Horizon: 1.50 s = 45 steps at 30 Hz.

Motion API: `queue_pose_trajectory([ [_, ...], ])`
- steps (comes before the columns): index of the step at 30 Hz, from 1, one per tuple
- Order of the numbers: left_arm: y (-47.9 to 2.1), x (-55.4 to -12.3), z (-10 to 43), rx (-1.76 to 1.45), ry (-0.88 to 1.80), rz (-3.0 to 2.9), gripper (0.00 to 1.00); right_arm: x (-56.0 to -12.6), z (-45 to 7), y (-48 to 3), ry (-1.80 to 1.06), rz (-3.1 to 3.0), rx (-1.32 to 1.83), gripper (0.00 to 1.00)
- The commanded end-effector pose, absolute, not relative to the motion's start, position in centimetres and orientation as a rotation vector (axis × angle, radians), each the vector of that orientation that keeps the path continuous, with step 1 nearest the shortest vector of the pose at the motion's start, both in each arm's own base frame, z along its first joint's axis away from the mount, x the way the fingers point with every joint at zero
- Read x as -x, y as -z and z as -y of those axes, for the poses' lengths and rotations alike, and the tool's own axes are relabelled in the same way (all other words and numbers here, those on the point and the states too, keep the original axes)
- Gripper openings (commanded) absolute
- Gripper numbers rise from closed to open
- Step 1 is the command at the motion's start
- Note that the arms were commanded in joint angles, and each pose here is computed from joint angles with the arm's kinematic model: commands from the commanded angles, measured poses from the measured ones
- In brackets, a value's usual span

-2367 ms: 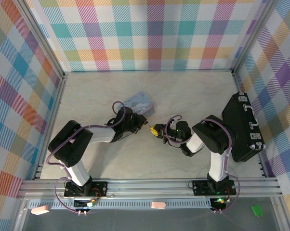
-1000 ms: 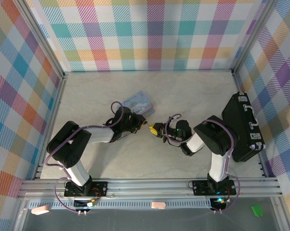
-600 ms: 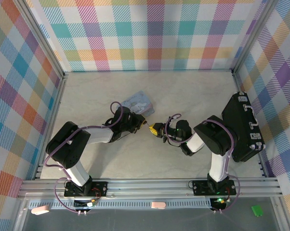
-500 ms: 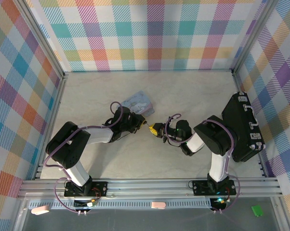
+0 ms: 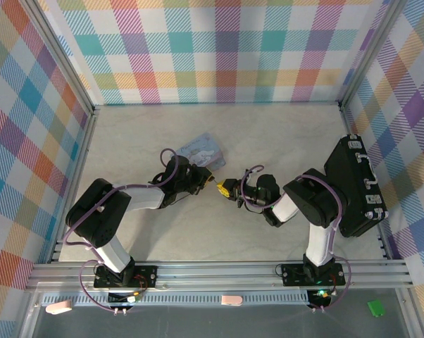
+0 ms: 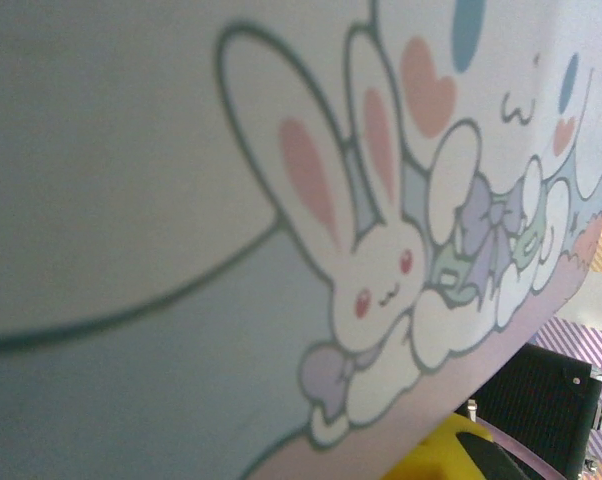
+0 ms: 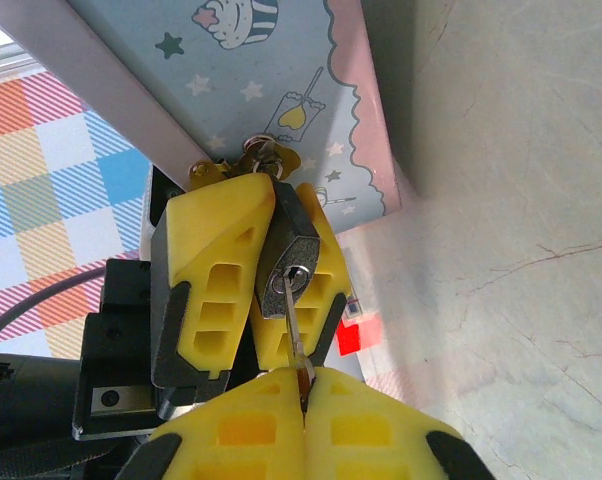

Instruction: Unlock the padlock with the key

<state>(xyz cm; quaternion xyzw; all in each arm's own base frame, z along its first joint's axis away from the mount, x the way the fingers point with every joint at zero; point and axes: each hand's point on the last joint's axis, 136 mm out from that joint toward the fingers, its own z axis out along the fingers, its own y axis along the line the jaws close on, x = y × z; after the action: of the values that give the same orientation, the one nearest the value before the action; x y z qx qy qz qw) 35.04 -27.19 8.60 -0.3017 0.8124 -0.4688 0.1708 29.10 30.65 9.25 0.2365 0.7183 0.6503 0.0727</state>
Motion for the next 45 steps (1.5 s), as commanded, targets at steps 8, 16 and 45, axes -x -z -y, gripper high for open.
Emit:
queue_pose_trajectory([
  [8,-10.29,-34.96,27.29,0.864,1.417,-2.265,0.01,-29.43,-31.16,-11.31,-1.998,-2.087,-0.616,0.00],
  [16,-10.22,-34.96,27.26,0.865,1.415,-2.266,0.01,-29.28,-31.08,-11.10,-1.994,-2.094,-0.619,0.00],
  [45,-10.11,-35.02,27.11,0.866,1.410,-2.267,0.01,-29.06,-30.47,-10.85,-1.957,-2.087,-0.615,0.00],
])
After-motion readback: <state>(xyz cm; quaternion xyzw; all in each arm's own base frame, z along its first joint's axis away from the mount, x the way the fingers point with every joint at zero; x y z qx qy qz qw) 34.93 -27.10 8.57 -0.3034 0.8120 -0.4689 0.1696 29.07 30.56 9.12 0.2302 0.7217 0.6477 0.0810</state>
